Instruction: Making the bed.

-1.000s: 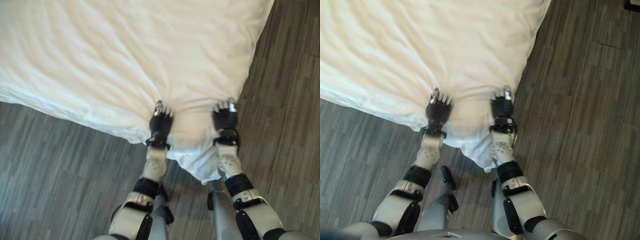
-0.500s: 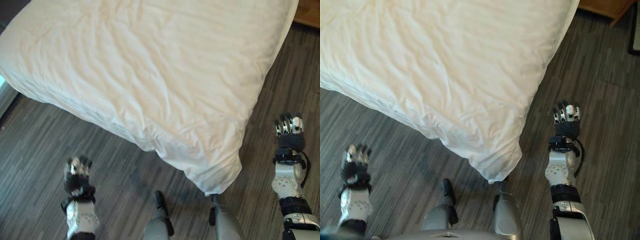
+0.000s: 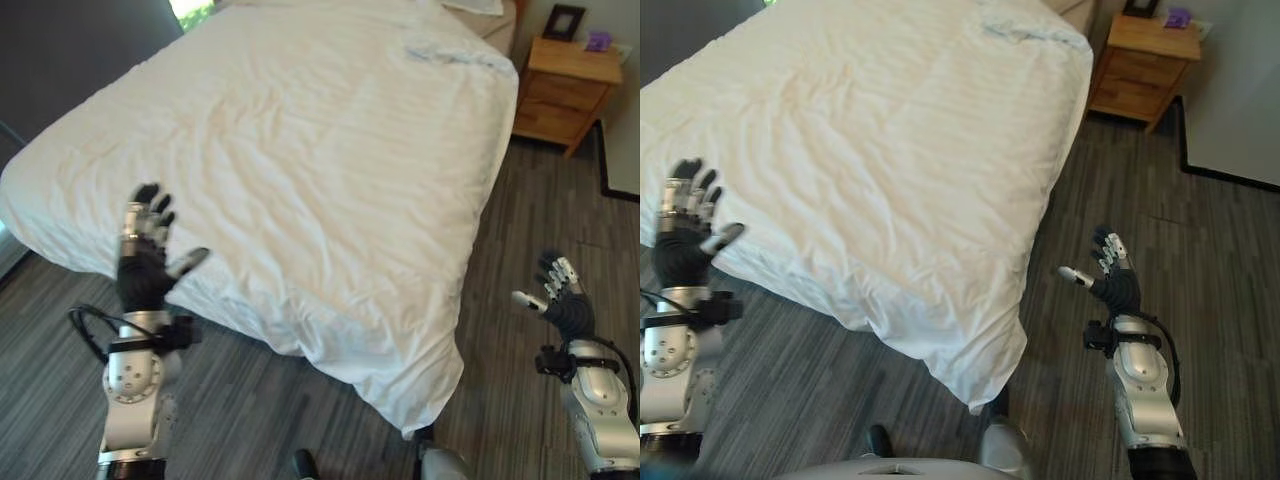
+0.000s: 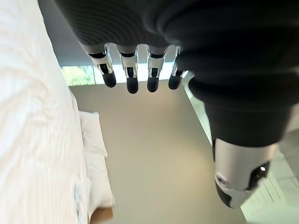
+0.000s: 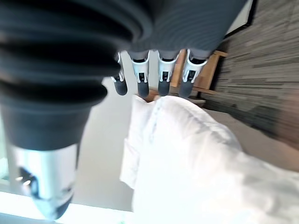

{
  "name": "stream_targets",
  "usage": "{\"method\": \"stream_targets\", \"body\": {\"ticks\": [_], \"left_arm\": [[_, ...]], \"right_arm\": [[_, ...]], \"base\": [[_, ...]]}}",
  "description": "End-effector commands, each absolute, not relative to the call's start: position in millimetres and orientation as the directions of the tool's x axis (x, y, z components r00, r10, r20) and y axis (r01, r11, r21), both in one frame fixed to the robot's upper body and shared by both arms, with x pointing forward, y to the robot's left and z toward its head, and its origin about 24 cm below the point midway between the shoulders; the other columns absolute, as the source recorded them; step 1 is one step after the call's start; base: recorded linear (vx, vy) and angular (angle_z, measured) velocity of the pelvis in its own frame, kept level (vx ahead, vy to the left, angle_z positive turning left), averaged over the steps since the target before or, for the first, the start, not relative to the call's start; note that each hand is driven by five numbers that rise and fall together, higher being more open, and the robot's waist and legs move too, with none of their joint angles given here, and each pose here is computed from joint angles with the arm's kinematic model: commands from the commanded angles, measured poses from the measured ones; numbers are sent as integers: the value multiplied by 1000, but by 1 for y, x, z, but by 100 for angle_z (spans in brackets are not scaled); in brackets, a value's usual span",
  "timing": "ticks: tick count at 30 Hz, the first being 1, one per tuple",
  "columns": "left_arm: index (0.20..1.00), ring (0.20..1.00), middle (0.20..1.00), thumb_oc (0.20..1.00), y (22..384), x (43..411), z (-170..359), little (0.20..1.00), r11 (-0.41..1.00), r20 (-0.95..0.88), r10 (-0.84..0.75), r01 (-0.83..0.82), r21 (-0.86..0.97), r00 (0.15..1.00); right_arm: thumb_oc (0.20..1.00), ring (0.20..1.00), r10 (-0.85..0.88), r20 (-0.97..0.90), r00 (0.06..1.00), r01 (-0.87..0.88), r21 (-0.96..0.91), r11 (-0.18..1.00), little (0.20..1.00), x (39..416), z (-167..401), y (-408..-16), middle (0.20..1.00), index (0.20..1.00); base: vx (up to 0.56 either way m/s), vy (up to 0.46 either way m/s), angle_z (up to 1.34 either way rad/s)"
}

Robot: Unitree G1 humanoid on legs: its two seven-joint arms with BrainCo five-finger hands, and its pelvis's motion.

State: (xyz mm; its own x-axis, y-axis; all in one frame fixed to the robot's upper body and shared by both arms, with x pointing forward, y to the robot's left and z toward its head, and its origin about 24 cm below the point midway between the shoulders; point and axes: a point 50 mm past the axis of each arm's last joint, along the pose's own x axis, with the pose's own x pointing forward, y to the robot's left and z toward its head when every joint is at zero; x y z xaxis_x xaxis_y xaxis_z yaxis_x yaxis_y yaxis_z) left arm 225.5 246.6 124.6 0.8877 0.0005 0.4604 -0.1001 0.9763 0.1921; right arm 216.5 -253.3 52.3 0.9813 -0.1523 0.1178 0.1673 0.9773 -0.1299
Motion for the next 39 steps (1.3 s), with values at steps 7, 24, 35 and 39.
{"method": "stream_targets", "body": {"ticks": [7,24,35,39], "left_arm": [[1000,1000,1000,1000,225,233,109,1000,921,383,-122,-39,389,916],[1000,1000,1000,1000,181,229,69,1000,992,268,-120,123,8,956],[1000,1000,1000,1000,157,226,50,1000,954,175,-157,194,-226,972],[1000,1000,1000,1000,158,228,53,1000,957,178,-161,198,-211,971]], "right_arm": [[1000,1000,64,156,986,-36,-180,983,1000,232,60,-209,1000,1000],[1000,1000,223,131,966,-177,-293,940,1000,228,63,-189,1000,1000],[1000,1000,309,91,947,-256,-367,894,1000,231,54,-163,1000,1000],[1000,1000,348,83,934,-298,-356,886,1000,233,52,-151,1000,1000]], "base": [[-86,4,-157],[108,-138,-141],[204,63,-51],[194,50,-16]]}}
